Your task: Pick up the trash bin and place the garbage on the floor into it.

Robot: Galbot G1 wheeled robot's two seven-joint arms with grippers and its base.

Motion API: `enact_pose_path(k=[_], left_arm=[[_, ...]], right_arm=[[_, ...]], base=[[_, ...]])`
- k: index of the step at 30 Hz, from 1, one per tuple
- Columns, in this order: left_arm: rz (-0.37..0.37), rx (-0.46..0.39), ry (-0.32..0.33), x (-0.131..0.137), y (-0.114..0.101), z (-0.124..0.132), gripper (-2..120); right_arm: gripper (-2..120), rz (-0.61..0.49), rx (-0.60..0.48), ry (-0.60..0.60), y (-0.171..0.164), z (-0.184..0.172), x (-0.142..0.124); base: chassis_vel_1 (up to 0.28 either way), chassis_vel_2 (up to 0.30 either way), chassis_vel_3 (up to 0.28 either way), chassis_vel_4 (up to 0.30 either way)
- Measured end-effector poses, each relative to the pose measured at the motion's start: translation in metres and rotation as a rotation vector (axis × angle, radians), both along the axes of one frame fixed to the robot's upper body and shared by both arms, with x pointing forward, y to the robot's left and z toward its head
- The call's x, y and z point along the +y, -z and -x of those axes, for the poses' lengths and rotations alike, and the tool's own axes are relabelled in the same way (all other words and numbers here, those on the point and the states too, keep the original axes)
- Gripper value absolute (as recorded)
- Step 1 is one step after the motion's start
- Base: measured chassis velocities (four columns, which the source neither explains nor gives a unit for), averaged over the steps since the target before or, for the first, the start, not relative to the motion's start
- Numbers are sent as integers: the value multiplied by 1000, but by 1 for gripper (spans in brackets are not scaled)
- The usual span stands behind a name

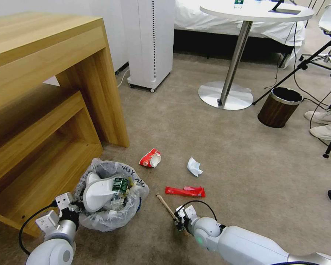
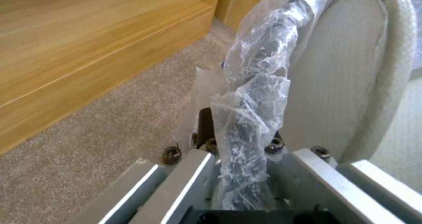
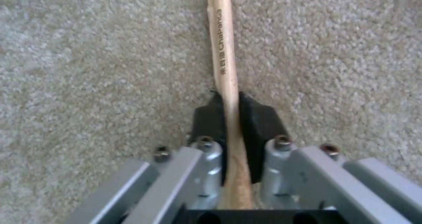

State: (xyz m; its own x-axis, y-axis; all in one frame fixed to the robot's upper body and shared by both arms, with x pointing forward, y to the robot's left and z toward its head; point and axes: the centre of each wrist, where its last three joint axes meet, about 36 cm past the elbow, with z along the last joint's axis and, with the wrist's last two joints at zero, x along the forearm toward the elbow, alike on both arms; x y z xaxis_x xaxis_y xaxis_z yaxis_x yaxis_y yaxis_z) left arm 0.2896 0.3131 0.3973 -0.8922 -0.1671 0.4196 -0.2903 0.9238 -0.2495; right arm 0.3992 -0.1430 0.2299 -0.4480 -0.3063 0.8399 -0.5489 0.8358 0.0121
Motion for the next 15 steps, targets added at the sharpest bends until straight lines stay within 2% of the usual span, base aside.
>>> enact_pose_path(k=[1,3,12,15], left_arm=[[0,-1,0,0,0,0,1],[1,-2,0,0,0,-1,1],[3,0,-1,-1,1,0,1],[0,1,-3,1,1,0,1]], right_arm=[[1,0,0,0,0,1,0],[0,-2,-1,0,-1,1,0],[0,-22,-16,4,-9,2,-2],[0,-62,-44,10,-26,5,-5]], base=[[0,0,0,0],[0,0,0,0],[0,0,0,0],[0,0,0,0]])
